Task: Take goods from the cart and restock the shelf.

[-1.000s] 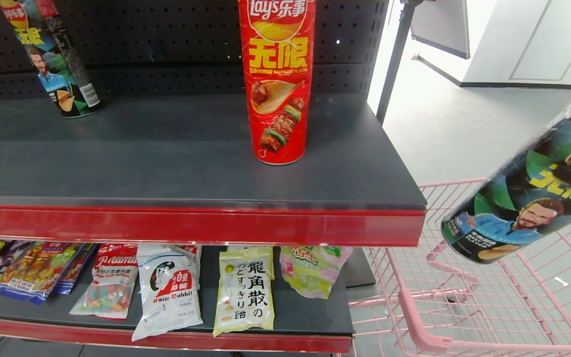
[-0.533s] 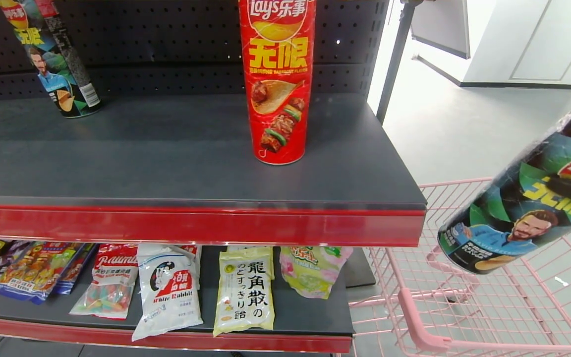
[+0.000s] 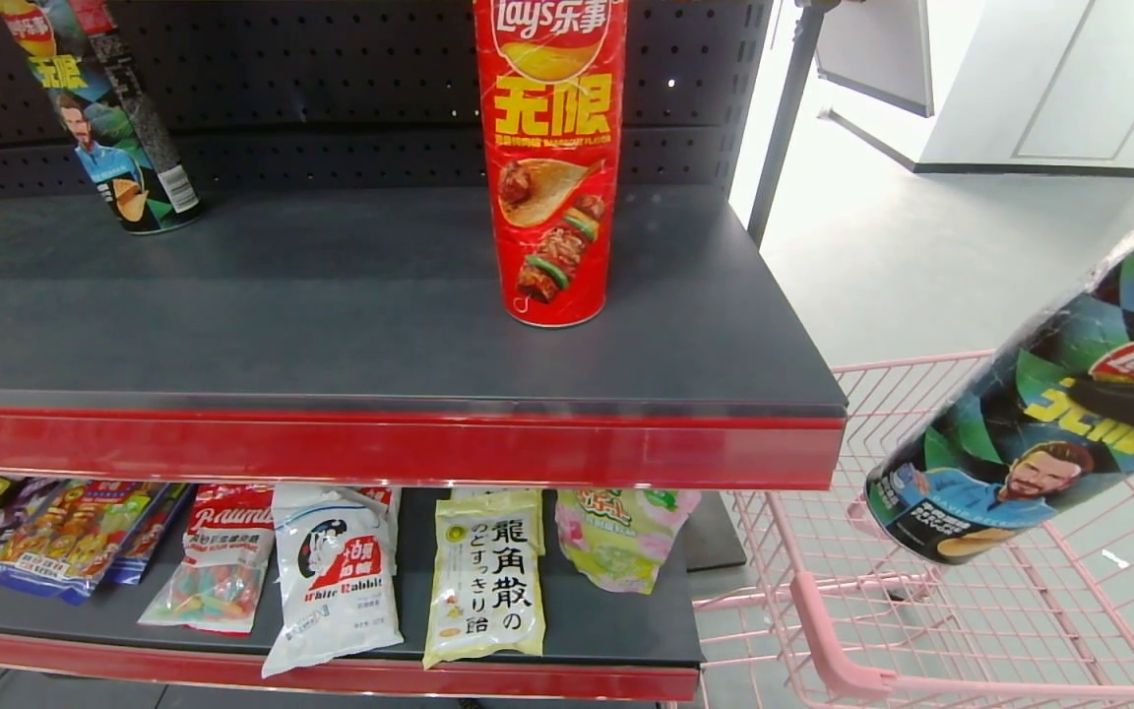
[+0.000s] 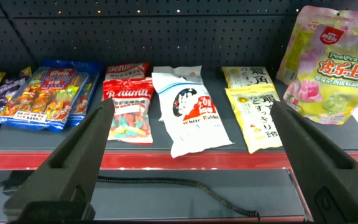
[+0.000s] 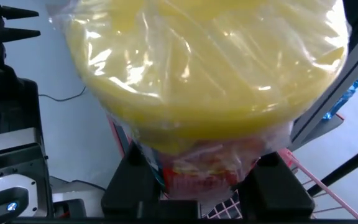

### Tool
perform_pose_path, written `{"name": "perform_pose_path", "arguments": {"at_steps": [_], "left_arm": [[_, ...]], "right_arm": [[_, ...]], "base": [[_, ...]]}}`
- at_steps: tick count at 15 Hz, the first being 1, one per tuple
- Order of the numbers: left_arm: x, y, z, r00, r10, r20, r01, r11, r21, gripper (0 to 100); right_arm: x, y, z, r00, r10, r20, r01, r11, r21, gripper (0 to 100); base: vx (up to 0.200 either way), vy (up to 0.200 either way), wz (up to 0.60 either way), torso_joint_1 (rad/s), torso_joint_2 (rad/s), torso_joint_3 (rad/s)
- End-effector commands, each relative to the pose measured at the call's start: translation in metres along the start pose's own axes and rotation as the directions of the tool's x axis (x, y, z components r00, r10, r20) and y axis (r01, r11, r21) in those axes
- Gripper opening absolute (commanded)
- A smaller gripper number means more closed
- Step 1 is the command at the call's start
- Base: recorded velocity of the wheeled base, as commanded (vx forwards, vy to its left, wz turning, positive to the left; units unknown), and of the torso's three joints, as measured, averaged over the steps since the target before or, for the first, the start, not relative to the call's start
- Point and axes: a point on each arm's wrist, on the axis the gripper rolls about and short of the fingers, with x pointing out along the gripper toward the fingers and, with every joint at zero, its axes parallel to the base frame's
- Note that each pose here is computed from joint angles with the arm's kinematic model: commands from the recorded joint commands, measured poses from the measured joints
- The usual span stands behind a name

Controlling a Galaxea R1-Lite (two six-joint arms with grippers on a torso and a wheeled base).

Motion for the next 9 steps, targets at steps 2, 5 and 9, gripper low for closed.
{"name": "perform_pose_path", "arguments": {"at_steps": [2,5,9], "left_arm": [[0.000,0.000,0.000,1.000,0.000,-0.001,0.000,1.000,0.000,100],[0.000,0.000,0.000,1.000,0.000,-0.001,0.000,1.000,0.000,100],[0.000,0.000,0.000,1.000,0.000,-0.001,0.000,1.000,0.000,100]], "right_arm": [[0.002,0.004,-0.020,0.997,-0.045,-0.060,0.048,0.998,0.049,0],[0.003,0.003,-0.024,0.996,-0.059,-0.066,0.062,0.997,0.046,0],[0.003,0.001,-0.021,0.996,-0.062,-0.060,0.065,0.997,0.038,0]], "base": [[0.000,0.000,0.00,0.000,0.00,0.000],[0.000,0.000,0.00,0.000,0.00,0.000],[0.000,0.000,0.00,0.000,0.00,0.000]]}}
